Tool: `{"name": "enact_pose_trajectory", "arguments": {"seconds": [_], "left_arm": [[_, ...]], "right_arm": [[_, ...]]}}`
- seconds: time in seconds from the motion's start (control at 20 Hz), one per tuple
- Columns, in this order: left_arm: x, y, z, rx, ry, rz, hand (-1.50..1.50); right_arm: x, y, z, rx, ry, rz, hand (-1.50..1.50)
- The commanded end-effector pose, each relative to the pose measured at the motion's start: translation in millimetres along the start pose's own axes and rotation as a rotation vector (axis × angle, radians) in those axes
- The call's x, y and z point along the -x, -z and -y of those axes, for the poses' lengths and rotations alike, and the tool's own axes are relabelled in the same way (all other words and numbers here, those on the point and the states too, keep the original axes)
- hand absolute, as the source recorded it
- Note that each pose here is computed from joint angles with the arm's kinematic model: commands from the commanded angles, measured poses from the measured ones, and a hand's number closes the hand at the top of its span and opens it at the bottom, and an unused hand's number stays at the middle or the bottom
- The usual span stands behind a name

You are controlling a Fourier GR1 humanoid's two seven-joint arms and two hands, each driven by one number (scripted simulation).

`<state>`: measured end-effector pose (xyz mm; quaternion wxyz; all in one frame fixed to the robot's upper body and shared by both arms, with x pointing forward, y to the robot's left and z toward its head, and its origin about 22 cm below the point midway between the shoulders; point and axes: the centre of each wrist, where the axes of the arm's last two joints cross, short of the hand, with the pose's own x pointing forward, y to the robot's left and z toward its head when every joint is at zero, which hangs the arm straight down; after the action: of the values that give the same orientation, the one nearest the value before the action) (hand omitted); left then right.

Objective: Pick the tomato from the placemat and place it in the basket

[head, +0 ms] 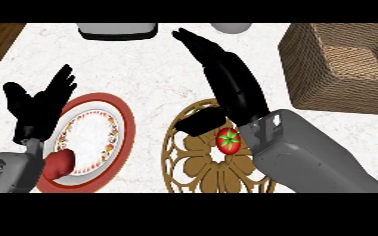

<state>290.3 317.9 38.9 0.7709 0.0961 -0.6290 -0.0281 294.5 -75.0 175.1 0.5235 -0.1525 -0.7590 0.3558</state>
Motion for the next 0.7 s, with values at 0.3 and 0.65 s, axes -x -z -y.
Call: {"name": "enact_pose_trajectory", "arguments": {"seconds": [0.3, 0.65], "left_arm": [[3.0, -1.3, -7.0, 0.004, 0.001, -0.008, 0.00], [4.7, -1.2, -2.3, -0.015, 0.000, 0.004, 0.00]], "right_arm": [[-73.6, 20.2, 107.1, 0.000, -0.433, -0.401, -1.50], [-69.7, 5.6, 131.0, -0.305, -0.366, -0.474, -1.50]]}}
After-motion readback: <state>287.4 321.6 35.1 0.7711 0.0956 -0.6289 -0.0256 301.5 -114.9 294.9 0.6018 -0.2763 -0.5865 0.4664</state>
